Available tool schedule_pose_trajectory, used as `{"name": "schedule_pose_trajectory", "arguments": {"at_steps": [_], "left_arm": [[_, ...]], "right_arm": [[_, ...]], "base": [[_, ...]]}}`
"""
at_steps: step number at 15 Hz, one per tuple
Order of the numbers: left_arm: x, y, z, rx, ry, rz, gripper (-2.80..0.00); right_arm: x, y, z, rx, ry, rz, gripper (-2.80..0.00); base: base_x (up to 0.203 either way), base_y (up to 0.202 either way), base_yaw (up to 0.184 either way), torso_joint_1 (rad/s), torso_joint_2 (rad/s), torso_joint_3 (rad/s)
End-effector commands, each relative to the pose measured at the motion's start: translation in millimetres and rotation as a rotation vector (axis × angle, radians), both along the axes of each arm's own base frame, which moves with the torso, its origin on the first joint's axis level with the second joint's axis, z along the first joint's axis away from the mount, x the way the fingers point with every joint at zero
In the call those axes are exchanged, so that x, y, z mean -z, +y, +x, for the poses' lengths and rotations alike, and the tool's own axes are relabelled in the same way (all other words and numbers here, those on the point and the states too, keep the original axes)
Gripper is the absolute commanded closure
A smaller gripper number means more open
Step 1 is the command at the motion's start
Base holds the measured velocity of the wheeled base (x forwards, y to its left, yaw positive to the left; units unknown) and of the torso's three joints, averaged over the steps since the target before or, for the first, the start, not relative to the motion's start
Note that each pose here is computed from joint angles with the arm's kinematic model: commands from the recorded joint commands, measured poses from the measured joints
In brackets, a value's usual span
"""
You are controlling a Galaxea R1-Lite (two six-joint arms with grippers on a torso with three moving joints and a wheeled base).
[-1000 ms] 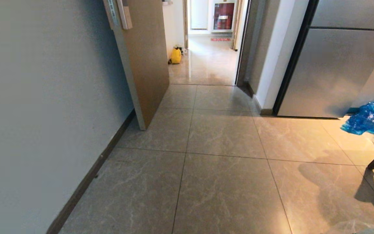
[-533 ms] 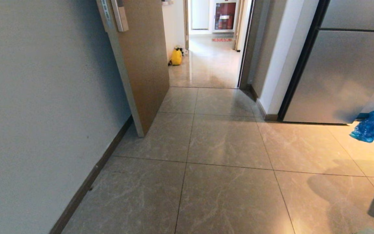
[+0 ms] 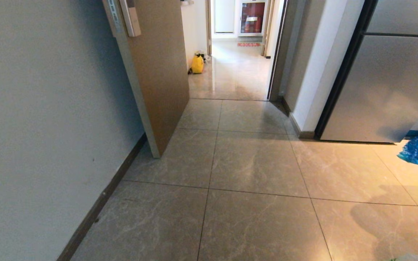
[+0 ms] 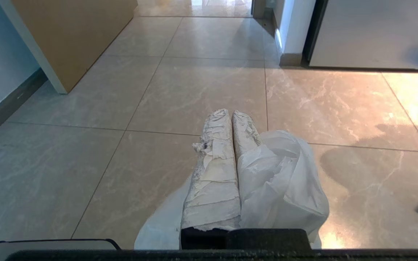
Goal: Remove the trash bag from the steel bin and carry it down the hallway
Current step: Put the trash bag at the door
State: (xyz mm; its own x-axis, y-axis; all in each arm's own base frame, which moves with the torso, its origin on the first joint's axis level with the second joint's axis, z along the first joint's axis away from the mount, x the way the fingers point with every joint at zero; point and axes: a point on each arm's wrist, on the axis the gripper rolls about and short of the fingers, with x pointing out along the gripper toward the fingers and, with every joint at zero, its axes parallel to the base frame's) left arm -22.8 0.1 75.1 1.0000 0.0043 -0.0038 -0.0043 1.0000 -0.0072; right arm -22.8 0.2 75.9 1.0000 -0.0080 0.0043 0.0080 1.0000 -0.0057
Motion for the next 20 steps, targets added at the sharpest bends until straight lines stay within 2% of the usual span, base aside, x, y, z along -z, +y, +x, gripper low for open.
{"name": "schedule_pose_trajectory", "arguments": {"at_steps": [1,20], "left_arm": [[0.1,0.0,0.0,0.000,0.001,0.000,0.00],[0.1,0.0,0.0,0.000,0.001,0.000,0.00]], "right_arm": [[-0.2,0.0,0.1,0.000,0.000,0.000,0.00],[-0.1,0.0,0.1,0.000,0.001,0.000,0.00]], "base": [[0.000,0.000,0.000,0.000,0.00,0.000],[0.000,0.000,0.000,0.000,0.00,0.000]]}}
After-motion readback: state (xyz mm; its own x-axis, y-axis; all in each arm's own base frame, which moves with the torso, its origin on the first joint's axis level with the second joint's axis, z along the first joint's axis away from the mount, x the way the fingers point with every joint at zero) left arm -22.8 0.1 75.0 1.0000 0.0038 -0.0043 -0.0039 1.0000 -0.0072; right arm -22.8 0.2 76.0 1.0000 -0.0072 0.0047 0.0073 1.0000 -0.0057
